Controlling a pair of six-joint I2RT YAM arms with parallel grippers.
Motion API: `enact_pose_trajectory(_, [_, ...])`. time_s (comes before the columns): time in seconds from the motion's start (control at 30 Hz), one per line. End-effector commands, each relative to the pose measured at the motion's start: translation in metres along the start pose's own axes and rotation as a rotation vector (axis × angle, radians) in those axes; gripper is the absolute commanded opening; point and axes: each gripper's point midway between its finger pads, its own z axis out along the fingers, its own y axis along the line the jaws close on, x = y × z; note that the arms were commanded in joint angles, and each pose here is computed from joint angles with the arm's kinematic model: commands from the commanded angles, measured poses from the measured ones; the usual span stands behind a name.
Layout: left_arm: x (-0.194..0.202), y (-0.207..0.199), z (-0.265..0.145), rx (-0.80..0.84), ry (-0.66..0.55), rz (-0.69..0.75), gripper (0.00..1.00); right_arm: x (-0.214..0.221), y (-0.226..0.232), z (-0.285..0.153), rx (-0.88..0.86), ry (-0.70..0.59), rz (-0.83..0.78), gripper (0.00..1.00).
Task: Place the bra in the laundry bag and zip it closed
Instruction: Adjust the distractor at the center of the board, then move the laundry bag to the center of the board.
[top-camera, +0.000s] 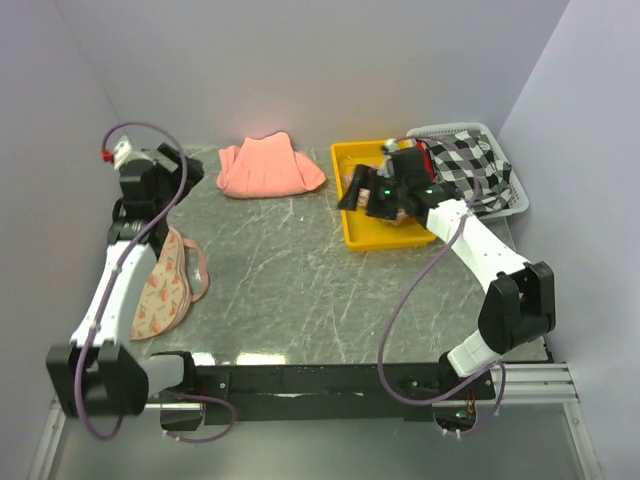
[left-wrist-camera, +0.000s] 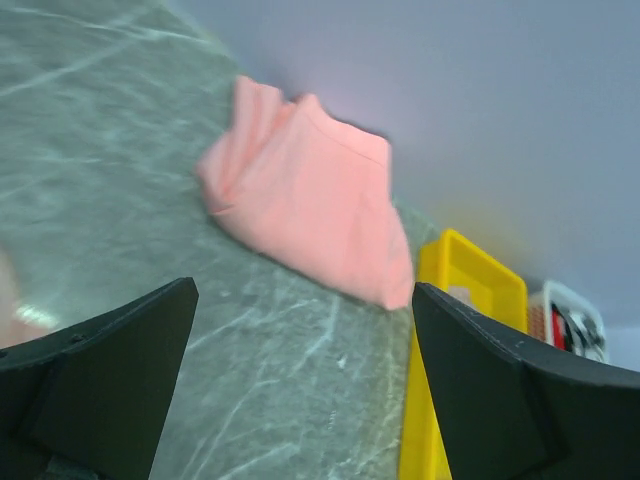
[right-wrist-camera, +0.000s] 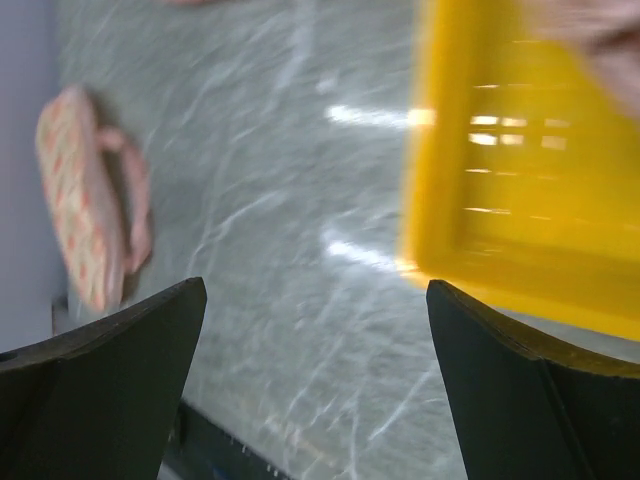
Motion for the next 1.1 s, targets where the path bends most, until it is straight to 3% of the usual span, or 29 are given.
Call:
enact_pose_trajectory(0.0, [0.022, 0.084, -0.041, -0.331, -0.007, -0.003, 0.96, 0.032, 0.101, -0.009, -0.267, 0.11, -0.222, 0.99])
enact_pose_trajectory(0.13, [0.034, 0.115, -0.066, -0.448, -0.009, -0.006, 0.97, 0.068, 0.125, 0.018, -0.336, 0.192, -0.21, 0.94])
enact_pose_trajectory(0.2, [0.036, 0.128, -0.081, -0.499, -0.002, -0.016, 0.96, 0.083, 0.131, 0.029, -0.376, 0.23, -0.181, 0.87])
enact_pose_trajectory(0.5, [0.075, 0.166, -0.116, -0.6, 0.104, -0.018, 0.96, 0.11, 0.134, 0.046, -0.352, 0.299, -0.216, 0.9])
enact_pose_trajectory(0.67, [0.087, 0.16, -0.108, -0.575, 0.173, -0.04, 0.97, 0.115, 0.128, 0.042, -0.34, 0.306, -0.219, 0.92])
enact_pose_trajectory(0.93, [0.12, 0.2, -0.09, -0.767, 0.333, 0.006, 0.97, 0.112, 0.128, 0.021, -0.346, 0.269, -0.244, 0.93])
enact_pose_trajectory(1.07, [0.118, 0.209, -0.09, -0.813, 0.317, 0.028, 0.97, 0.109, 0.126, 0.013, -0.34, 0.249, -0.255, 0.94])
